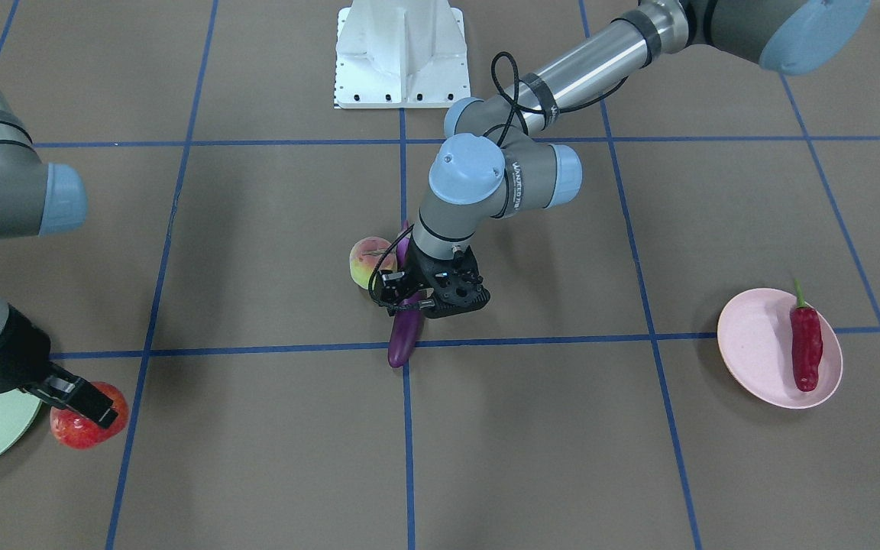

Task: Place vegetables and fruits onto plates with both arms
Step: 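Grasp the purple eggplant with the left gripper while the right gripper grasps the pomegranate, then set eggplant on pink plate while right gripper sets pomegranate on green plate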

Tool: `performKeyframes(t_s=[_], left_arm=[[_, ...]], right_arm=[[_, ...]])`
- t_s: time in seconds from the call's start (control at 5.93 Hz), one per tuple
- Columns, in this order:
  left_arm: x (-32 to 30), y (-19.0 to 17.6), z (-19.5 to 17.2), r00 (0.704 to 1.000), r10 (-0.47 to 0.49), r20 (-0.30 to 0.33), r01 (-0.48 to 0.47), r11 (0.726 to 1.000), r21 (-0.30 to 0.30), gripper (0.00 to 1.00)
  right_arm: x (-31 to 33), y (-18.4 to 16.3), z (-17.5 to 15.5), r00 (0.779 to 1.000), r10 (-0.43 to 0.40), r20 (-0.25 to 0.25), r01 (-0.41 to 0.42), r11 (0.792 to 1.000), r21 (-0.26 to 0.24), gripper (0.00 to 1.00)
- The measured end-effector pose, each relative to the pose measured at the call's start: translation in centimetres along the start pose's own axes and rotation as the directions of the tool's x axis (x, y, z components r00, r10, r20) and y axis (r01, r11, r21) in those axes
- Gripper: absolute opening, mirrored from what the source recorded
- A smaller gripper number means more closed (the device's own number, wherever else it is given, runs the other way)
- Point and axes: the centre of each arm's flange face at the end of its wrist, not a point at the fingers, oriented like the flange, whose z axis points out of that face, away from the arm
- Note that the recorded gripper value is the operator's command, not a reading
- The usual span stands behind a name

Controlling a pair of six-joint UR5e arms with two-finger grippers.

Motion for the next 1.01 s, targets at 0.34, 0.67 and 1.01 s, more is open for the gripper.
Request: performKeyframes(t_s=[0.34,0.67,1.01], left_arm=[[1.4,1.8,0.5,0.999,0.03,0.032,-0.03,0.999,0.014,0.69],[1.6,2.6,1.0,0.998,0.04,0.041,-0.041,0.999,0.027,0.0],[2.1,1.6,-0.4,0.999,0.034,0.028,-0.036,0.998,0.044,0.0]], right_arm=[[4.0,-1.7,-0.4,1.0,-0.019,-0.023,0.019,1.0,-0.001,0.0],[7.8,-2.9,-0.7,0.999,-0.035,-0.04,0.034,0.999,-0.014,0.0],[12.7,-3.3,0.2,0.994,-0.067,-0.089,0.064,0.997,-0.036,0.0]])
